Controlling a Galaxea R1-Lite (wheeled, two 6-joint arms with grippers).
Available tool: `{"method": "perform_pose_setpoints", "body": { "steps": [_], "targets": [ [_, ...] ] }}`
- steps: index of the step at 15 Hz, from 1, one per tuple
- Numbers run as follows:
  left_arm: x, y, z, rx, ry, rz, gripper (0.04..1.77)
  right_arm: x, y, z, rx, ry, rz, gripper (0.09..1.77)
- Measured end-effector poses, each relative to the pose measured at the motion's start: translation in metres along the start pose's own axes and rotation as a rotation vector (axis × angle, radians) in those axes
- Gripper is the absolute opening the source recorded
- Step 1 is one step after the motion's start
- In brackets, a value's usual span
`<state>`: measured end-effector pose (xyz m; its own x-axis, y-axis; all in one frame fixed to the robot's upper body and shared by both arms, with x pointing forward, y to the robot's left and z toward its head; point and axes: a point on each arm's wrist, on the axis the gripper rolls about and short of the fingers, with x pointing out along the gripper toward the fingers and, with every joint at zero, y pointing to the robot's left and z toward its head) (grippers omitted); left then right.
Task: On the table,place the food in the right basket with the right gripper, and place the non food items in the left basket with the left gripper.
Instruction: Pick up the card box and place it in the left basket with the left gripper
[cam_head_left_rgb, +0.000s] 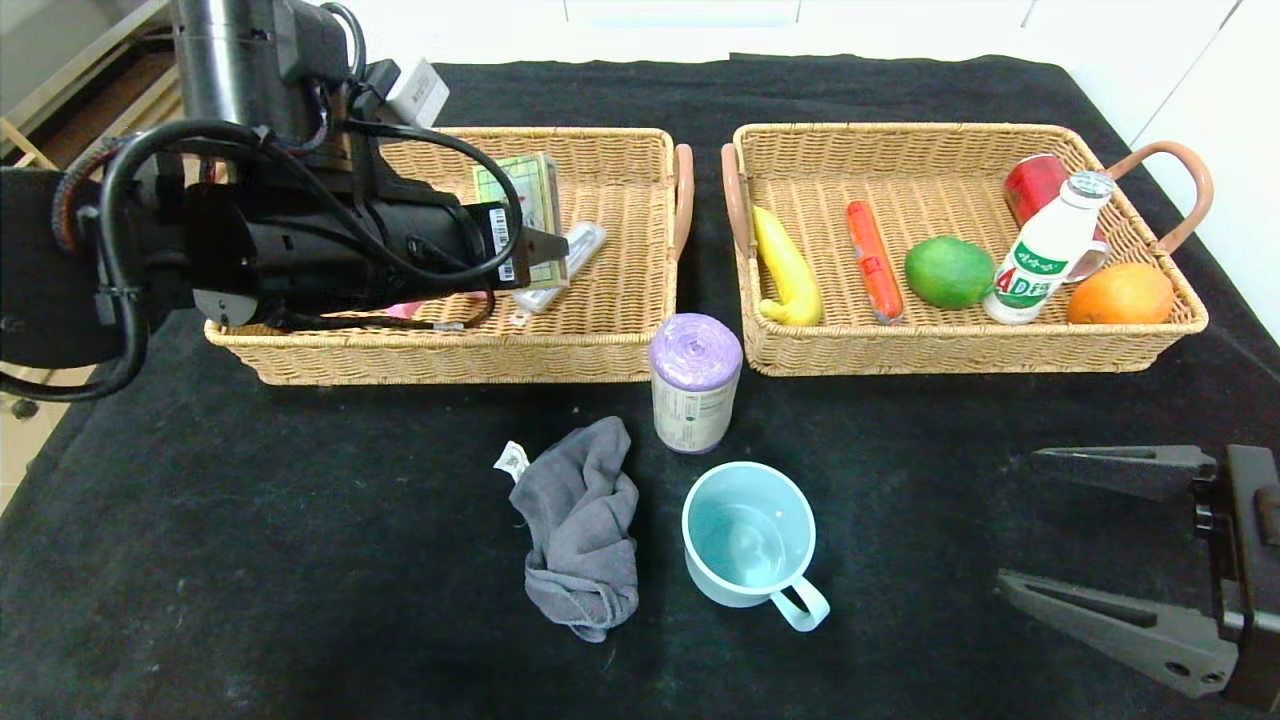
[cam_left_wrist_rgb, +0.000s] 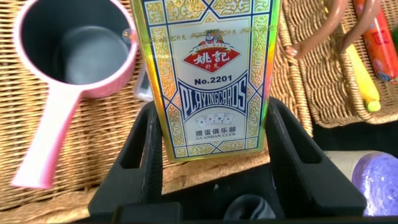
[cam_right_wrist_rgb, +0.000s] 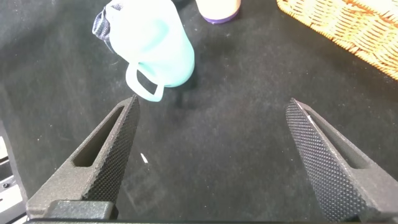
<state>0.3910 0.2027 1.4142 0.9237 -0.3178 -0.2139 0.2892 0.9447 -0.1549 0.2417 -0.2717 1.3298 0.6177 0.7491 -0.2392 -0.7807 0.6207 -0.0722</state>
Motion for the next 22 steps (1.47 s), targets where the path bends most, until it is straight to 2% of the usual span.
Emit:
{"method": "perform_pose_setpoints", "body": {
  "steps": [1, 6, 12, 13, 16, 22],
  "targets": [
    [0.002, 0.000, -0.001, 0.000, 0.004, 0.001, 1.01, 0.000, 0.000, 0.000, 0.000, 0.000, -0.002, 1.71],
    [0.004, 0.000, -0.003, 0.003, 0.009, 0.005, 1.34, 0.000, 0.000, 0.000, 0.000, 0.000, -0.003, 1.71],
    [0.002, 0.000, -0.004, 0.003, 0.025, 0.010, 1.54, 0.000, 0.000, 0.000, 0.000, 0.000, -0.003, 1.71],
    [0.001, -0.001, -0.006, 0.002, 0.041, 0.014, 1.56, 0.000, 0.000, 0.000, 0.000, 0.000, -0.002, 1.71],
    [-0.011, -0.005, -0.018, 0.001, 0.177, 0.079, 1.61, 0.000, 0.000, 0.000, 0.000, 0.000, -0.002, 1.71],
    [-0.022, -0.008, -0.031, -0.153, 0.356, 0.137, 1.67, 0.000, 0.000, 0.000, -0.002, 0.000, -0.001, 1.71]
  ]
}}
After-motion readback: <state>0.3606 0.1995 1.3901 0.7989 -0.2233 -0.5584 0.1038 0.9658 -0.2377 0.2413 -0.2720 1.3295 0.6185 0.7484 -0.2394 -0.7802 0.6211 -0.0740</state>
